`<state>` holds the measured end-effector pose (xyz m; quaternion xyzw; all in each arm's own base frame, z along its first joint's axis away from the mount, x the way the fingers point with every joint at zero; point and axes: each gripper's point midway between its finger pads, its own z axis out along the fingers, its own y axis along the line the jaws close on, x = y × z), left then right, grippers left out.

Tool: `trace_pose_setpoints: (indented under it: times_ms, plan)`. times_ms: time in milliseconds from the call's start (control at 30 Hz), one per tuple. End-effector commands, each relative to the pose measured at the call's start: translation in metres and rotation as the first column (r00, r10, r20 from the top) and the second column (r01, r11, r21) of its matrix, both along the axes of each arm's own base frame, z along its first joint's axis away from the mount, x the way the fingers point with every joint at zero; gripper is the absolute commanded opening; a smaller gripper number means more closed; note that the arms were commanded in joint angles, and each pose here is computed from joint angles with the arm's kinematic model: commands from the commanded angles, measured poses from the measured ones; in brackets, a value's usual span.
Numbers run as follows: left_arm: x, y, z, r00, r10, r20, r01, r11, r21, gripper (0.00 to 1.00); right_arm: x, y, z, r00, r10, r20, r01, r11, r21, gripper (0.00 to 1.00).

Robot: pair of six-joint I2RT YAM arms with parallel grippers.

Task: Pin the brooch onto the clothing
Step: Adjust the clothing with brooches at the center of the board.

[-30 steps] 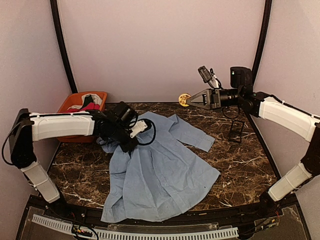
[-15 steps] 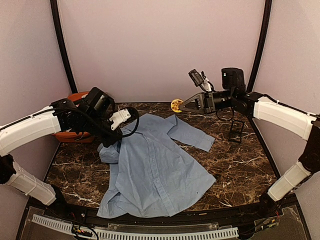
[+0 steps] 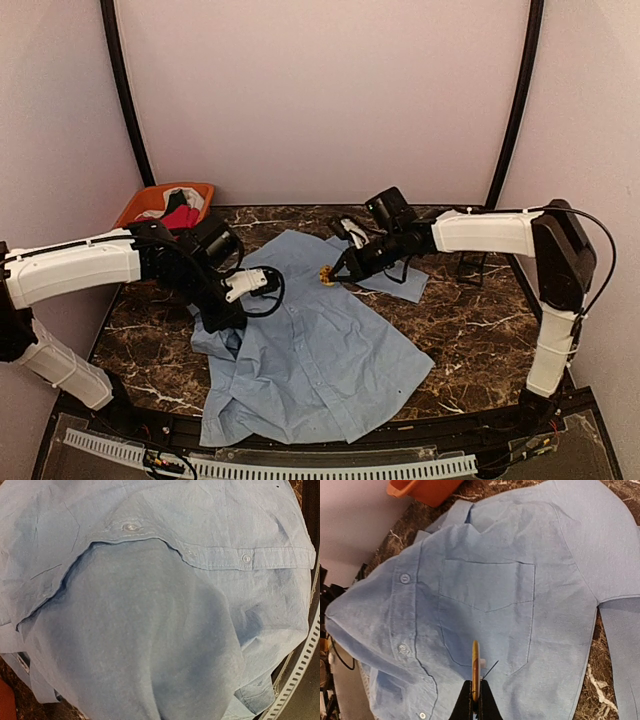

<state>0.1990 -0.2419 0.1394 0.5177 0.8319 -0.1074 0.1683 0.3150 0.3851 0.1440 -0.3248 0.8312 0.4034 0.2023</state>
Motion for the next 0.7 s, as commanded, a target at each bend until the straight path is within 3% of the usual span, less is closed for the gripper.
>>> trace_pose_setpoints:
  times_ms: [0, 267, 500, 667]
  plan:
    - [-0.016, 0.006, -0.018, 0.997, 0.006, -0.076, -0.004, 1.0, 0.027, 0.01, 0.008, 0.011, -0.032, 0.992, 0.005, 0.127, 0.021, 0.979, -0.202, 0.0]
    - [-0.025, 0.01, -0.04, 0.99, 0.023, -0.14, -0.012, 0.997, 0.079, 0.01, 0.021, 0.008, -0.099, 0.995, -0.029, 0.096, 0.062, 0.928, -0.367, 0.0]
    - [-0.036, 0.018, -0.04, 0.985, 0.034, -0.171, -0.017, 0.995, 0.099, 0.01, 0.029, -0.013, -0.126, 0.991, -0.05, 0.121, 0.104, 0.864, -0.493, 0.0]
    - [-0.045, 0.018, -0.03, 0.983, 0.027, -0.184, -0.017, 0.998, 0.057, 0.01, 0.032, -0.019, -0.135, 0.992, -0.066, 0.108, 0.112, 0.851, -0.513, 0.0]
